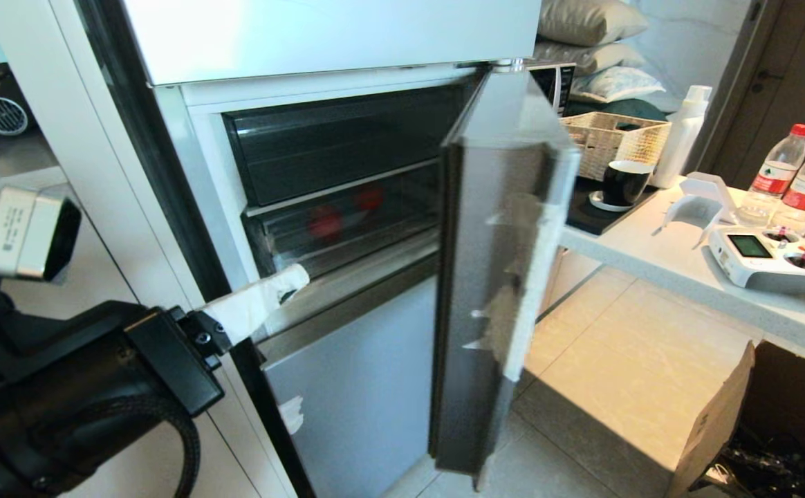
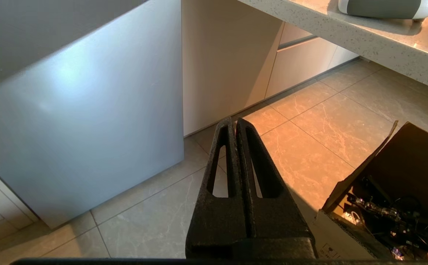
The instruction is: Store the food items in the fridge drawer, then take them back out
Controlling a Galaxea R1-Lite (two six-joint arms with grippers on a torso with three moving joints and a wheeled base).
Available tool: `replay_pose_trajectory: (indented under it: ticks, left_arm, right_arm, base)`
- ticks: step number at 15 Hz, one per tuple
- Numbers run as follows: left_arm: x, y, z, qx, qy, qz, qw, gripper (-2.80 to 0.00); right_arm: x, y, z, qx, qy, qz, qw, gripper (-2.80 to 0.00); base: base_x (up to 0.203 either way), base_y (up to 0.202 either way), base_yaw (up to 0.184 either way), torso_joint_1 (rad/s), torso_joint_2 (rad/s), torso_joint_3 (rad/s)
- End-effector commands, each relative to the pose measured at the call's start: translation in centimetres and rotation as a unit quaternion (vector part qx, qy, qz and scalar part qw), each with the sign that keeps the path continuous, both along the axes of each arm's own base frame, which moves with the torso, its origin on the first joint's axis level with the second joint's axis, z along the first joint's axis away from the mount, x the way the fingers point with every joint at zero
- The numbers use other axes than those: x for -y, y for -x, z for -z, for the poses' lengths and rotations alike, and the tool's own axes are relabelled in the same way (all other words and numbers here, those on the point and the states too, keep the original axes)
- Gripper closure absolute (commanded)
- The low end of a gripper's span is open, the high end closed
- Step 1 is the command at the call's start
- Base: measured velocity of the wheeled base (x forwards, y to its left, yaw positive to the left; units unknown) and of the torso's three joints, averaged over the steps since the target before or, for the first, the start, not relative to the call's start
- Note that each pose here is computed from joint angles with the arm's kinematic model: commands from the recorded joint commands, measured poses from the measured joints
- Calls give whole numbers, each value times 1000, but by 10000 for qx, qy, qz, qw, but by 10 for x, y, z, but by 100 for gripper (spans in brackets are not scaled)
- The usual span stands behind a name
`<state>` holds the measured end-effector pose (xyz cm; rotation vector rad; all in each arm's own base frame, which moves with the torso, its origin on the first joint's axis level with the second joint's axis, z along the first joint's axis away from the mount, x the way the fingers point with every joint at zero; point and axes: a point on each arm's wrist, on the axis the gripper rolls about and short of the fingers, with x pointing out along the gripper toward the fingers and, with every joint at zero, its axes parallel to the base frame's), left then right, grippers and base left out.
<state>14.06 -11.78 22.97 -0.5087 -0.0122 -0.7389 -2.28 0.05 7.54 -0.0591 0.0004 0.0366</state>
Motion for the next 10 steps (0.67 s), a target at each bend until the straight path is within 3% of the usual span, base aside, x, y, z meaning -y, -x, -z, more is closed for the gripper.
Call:
replay_pose_trajectory:
  ticks: [1,2,4,5,7,8,10]
  left_arm:
    - [-4,-10,0,-38,-87,-555,9984,0]
    - [-8,-14,2,7,-373,-995,9943,0]
    - [-19,-7,8,301,-1234,-1862,9743,0]
    - [-28,2,7,466,-1414,-2184,9644,0]
    - [-51,24,4,665,-1332,-2621,9535,0]
    - [-65,32,7,702,-1313,-2947,9439,0]
    - [-97,50,17,664,-1404,-3978,9042,0]
  right_arm:
    - [0,0,0,-4,3,-5,10000,0]
    - [0,0,0,-8,3,-9,10000,0]
    - [0,0,0,-7,3,-9,10000,0]
    - [0,0,0,-8,3,-1,10000,0]
    - [0,0,0,0,3,-1,10000,0]
    - [0,0,0,-1,3,-4,10000,0]
    - [0,0,0,-3,3,-7,10000,0]
  base:
    - [0,0,0,0,0,0]
    - [0,0,0,0,0,0]
    - [0,0,0,0,0,0]
    - [0,0,0,0,0,0]
    - [0,0,0,0,0,0]
    - [0,0,0,0,0,0]
    - [0,0,0,0,0,0]
